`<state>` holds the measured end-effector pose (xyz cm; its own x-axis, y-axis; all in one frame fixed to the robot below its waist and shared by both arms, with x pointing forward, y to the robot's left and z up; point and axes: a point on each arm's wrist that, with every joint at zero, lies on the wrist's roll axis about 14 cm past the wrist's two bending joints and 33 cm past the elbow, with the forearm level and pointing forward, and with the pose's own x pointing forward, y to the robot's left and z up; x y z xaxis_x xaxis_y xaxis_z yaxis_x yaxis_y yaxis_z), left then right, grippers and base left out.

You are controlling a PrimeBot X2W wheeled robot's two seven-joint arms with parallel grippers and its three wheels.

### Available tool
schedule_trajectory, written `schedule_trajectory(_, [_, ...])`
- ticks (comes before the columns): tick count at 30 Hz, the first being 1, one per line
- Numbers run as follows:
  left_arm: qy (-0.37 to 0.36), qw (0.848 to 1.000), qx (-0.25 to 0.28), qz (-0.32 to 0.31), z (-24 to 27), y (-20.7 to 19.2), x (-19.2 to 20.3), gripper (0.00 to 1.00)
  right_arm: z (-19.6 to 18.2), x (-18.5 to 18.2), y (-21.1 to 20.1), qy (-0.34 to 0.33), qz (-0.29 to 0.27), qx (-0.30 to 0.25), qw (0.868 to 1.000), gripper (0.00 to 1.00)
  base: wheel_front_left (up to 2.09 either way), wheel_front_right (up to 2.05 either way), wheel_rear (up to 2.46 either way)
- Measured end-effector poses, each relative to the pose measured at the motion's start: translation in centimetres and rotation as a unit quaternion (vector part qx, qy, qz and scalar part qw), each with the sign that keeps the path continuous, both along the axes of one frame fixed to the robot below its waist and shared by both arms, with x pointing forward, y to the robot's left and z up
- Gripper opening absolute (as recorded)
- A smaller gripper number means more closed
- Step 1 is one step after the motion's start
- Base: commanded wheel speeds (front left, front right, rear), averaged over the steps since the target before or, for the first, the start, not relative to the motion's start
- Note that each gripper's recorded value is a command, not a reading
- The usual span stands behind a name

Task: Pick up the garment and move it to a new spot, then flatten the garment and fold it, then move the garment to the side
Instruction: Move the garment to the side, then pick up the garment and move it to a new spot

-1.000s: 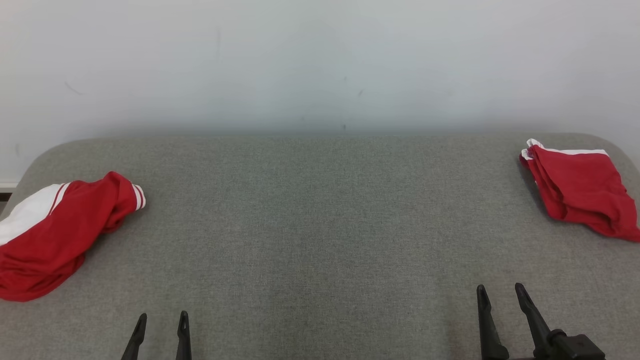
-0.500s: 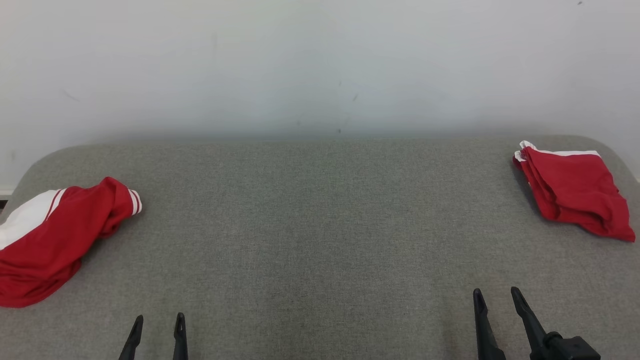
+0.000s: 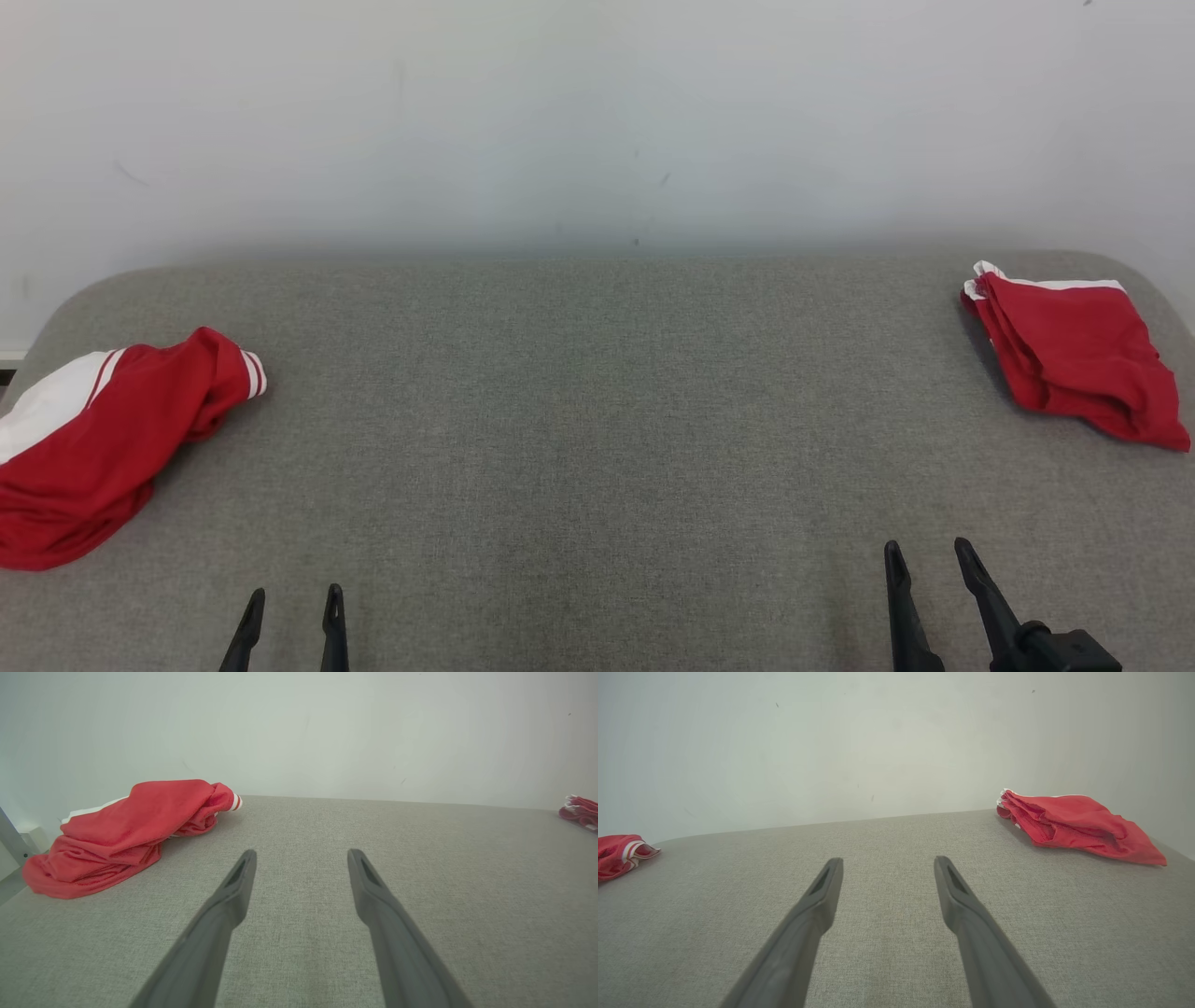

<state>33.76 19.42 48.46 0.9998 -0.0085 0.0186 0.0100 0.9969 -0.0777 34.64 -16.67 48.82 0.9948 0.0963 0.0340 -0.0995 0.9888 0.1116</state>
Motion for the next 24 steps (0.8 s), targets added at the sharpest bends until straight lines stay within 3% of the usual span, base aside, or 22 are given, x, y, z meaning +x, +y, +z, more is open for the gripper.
schedule_trajectory(13, [0.002,1.000,0.003,0.017,-0.1,1.1,-0.7,1.00,-0.5,0.0,0.8,0.009,0.013,0.005,1.000,1.00,0.00,0.00,0.00])
schedule_trajectory(24, [0.007,0.997,0.005,0.076,-0.5,4.6,-3.0,1.00,-0.9,1.2,4.2,0.017,0.063,0.014,0.998,1.00,0.00,0.00,0.00])
